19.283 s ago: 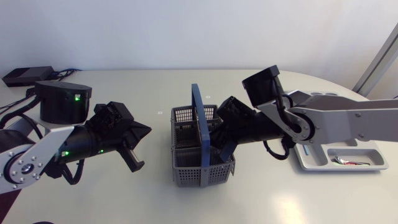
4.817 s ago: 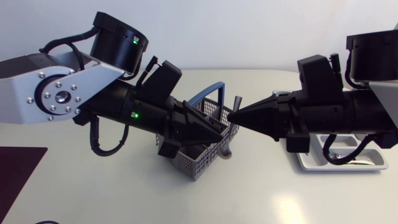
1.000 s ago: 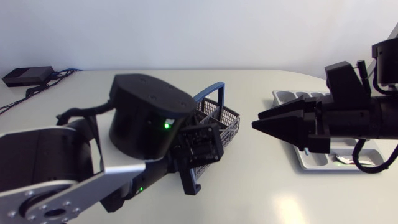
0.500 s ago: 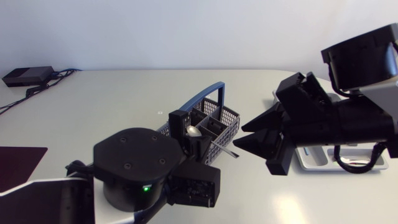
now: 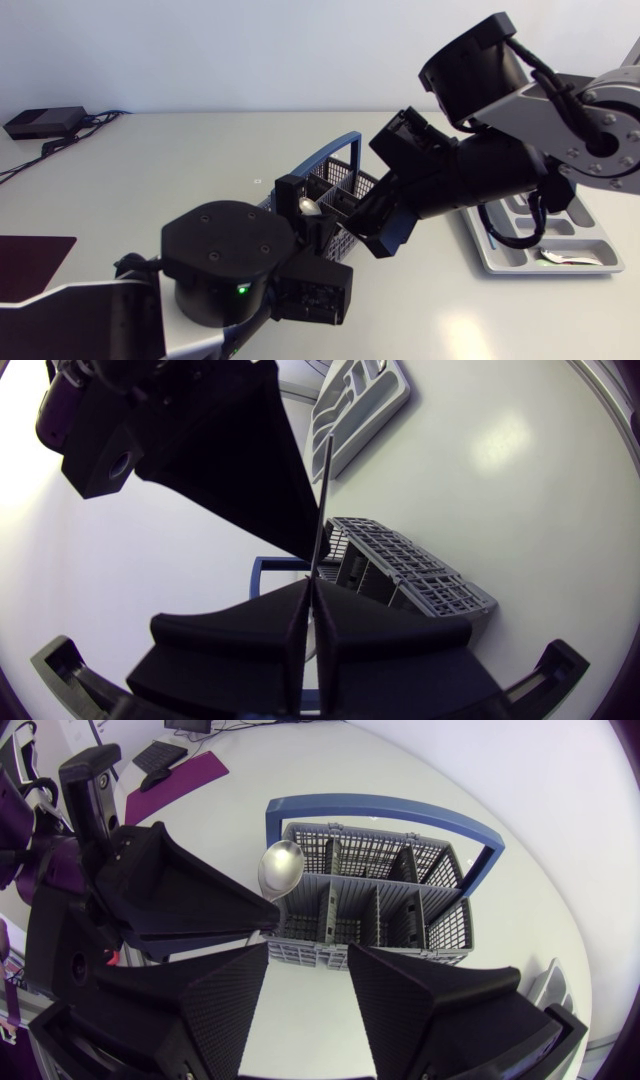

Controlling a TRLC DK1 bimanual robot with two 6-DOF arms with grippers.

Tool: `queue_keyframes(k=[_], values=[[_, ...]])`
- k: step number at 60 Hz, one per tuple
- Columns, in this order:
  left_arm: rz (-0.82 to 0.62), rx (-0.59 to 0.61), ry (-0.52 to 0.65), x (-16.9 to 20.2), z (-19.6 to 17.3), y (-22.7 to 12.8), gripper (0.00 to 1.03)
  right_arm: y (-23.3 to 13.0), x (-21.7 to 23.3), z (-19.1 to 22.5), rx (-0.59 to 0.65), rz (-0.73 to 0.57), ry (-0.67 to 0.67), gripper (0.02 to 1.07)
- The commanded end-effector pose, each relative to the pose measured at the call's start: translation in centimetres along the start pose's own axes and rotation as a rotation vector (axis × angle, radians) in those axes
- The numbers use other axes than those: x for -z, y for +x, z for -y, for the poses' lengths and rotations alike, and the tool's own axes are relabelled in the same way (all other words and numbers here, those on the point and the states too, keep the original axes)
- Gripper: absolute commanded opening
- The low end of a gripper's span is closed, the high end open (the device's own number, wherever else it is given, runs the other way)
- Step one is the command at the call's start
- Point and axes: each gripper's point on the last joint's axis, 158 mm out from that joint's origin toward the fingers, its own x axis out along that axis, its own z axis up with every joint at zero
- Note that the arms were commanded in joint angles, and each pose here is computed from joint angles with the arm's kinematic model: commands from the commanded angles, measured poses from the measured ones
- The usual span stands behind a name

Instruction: Sort the cutlery from the basket into the organizer compartments.

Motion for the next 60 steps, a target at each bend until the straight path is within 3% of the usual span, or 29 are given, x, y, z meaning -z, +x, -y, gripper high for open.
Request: queue_keyframes(k=[1,29,39,48,60], values=[[-0.016,0.023,0.037,0.9,1.4,0.5,0.03,0.1,-0.5,-0.3,-0.001,-0.012,0.012,0.61],[-0.04,0.033,0.027,2.5,1.7,1.4,0.03,1.2,-0.4,-1.8,-0.022,-0.053,0.012,0.59],[-0.038,0.031,0.027,2.4,1.8,1.6,0.03,1.8,0.1,-2.1,-0.031,-0.07,0.019,0.46],[-0.038,0.03,0.03,2.5,1.7,1.7,0.03,2.3,0.7,-2.4,-0.035,-0.09,0.019,0.43],[-0.037,0.029,0.03,2.4,1.7,1.6,0.03,2.7,1.2,-2.4,-0.039,-0.104,0.021,0.31]])
